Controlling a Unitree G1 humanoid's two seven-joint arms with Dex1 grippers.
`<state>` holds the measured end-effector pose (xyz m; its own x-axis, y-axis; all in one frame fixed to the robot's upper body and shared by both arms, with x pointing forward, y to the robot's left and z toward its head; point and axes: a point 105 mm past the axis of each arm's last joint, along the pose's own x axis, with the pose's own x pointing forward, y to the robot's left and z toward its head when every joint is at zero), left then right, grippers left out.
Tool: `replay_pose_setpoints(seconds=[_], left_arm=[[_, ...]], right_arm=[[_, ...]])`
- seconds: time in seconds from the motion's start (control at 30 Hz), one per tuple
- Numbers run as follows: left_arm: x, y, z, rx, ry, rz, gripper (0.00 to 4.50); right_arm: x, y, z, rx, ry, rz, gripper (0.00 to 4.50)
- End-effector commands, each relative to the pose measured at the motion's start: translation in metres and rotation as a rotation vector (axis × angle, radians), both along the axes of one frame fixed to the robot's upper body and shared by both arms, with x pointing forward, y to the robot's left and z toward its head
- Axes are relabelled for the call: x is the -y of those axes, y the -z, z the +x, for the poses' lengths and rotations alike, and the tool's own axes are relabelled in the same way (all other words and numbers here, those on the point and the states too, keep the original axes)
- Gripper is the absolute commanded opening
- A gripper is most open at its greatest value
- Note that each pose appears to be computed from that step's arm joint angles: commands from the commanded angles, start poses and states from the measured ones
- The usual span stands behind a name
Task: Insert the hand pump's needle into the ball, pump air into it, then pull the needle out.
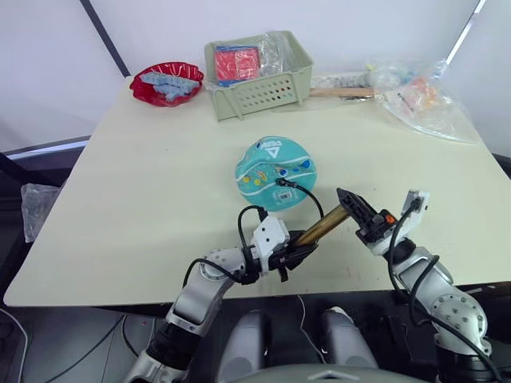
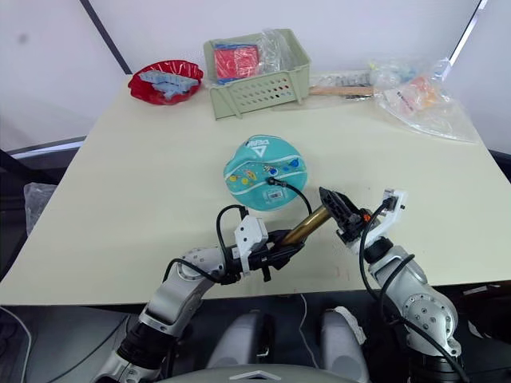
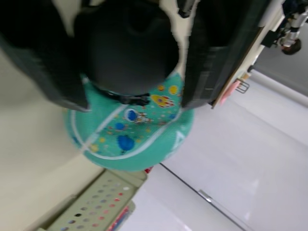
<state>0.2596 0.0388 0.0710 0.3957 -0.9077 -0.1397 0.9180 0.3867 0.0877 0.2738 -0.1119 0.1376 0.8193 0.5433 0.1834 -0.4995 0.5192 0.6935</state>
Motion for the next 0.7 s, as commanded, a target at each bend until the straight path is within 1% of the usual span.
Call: replay_pose_setpoints(seconds=[0.03,0.27,0.33,0.37,0.43,0.47,0.5,0.53,0.57,0.63,0.7], left_arm=[[0.001,-0.007,0.0,0.019,-0.001,-0.018,1.0],[-0.003,-0.005,0.0,0.014,-0.005,-0.013,1.0],[-0.004,-0.005,0.0,0.002,-0.003,-0.027,2.02],[-0.005,-0.006,0.0,0.0,-0.003,-0.034,2.28],[-0.006,-0.008,0.0,-0.002,0.007,-0.043,3.12],[-0.007,-0.009,0.0,-0.003,0.01,-0.043,3.35],[-0.008,-0.009,0.0,-0.004,0.014,-0.042,3.89],[-0.01,-0.009,-0.001,-0.007,0.022,-0.038,4.2],[-0.012,-0.008,-0.001,-0.009,0.031,-0.032,4.36],[-0.015,-0.009,-0.003,-0.014,0.057,-0.026,4.36],[-0.019,-0.009,-0.01,-0.052,0.125,-0.015,4.36]], right_arm=[[-0.003,-0.017,-0.004,0.077,-0.02,0.027,1.67],[-0.004,-0.016,-0.006,0.091,-0.038,0.003,1.67],[-0.006,-0.016,-0.006,0.095,-0.051,-0.012,1.67],[-0.006,-0.018,-0.006,0.109,-0.055,-0.026,1.67],[-0.007,-0.02,-0.006,0.133,-0.058,-0.049,1.67],[-0.007,-0.021,-0.006,0.143,-0.063,-0.057,1.67],[-0.008,-0.022,-0.006,0.15,-0.068,-0.064,1.67],[-0.009,-0.023,-0.007,0.161,-0.076,-0.078,1.67],[-0.01,-0.024,-0.007,0.172,-0.085,-0.094,1.67],[-0.013,-0.027,-0.009,0.199,-0.109,-0.129,1.67],[-0.017,-0.031,-0.011,0.237,-0.143,-0.179,1.67]])
